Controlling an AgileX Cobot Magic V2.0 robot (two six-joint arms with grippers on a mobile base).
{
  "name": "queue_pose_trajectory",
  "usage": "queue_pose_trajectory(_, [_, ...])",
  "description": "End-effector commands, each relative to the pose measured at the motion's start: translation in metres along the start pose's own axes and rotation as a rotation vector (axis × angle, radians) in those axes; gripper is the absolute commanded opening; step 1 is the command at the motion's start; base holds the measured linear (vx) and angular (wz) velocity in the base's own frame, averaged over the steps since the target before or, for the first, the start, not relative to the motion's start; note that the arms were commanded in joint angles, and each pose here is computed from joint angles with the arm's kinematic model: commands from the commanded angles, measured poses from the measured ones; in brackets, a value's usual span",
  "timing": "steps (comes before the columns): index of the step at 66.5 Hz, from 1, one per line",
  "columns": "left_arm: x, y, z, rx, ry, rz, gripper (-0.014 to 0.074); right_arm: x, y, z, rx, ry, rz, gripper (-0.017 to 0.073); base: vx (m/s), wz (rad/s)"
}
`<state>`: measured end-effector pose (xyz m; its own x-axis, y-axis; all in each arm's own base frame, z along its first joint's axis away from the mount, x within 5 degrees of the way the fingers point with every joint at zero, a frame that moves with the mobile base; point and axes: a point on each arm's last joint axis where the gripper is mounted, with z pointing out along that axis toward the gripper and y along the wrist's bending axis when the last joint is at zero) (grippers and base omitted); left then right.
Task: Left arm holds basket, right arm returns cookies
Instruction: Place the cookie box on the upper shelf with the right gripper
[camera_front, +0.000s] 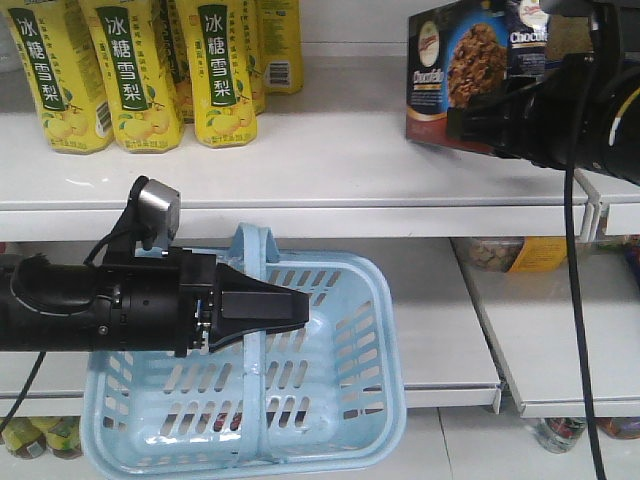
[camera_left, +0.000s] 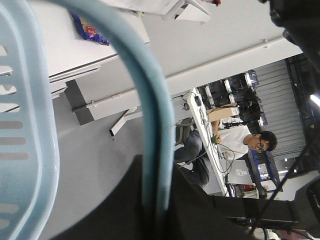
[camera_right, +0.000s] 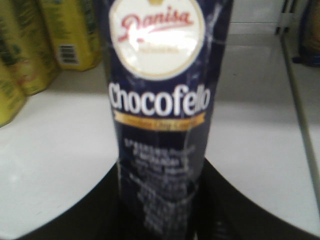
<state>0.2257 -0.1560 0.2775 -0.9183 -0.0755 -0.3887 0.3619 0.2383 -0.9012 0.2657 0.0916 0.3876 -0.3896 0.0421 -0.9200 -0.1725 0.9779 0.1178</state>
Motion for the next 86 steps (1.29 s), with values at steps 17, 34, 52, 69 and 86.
queue_pose_trajectory(17, [-0.01, -0.027, -0.004, 0.134, -0.067, 0.02, -0.0006, -0.01, -0.022, 0.03, 0.066, -0.074, -0.062, 0.013, 0.0, 0.0])
queue_pose_trajectory(34, [-0.01, -0.027, -0.004, 0.134, -0.067, 0.02, -0.0006, -0.006, -0.019, 0.042, 0.044, -0.078, -0.095, 0.0281, 0.0, 0.0])
queue_pose_trajectory(52, [-0.01, -0.027, -0.004, 0.134, -0.067, 0.02, -0.0006, -0.01, -0.02, 0.034, 0.046, -0.095, -0.092, 0.0557, 0.0, 0.0])
queue_pose_trajectory(69, [-0.01, -0.027, -0.004, 0.134, -0.067, 0.02, -0.0006, -0.017, -0.023, 0.012, 0.078, -0.098, -0.082, 0.0609, 0.0, 0.0])
queue_pose_trajectory(86, [-0.01, -0.027, -0.004, 0.134, -0.067, 0.02, -0.0006, -0.018, -0.025, -0.021, 0.076, -0.152, -0.076, 0.055, 0.0, 0.0])
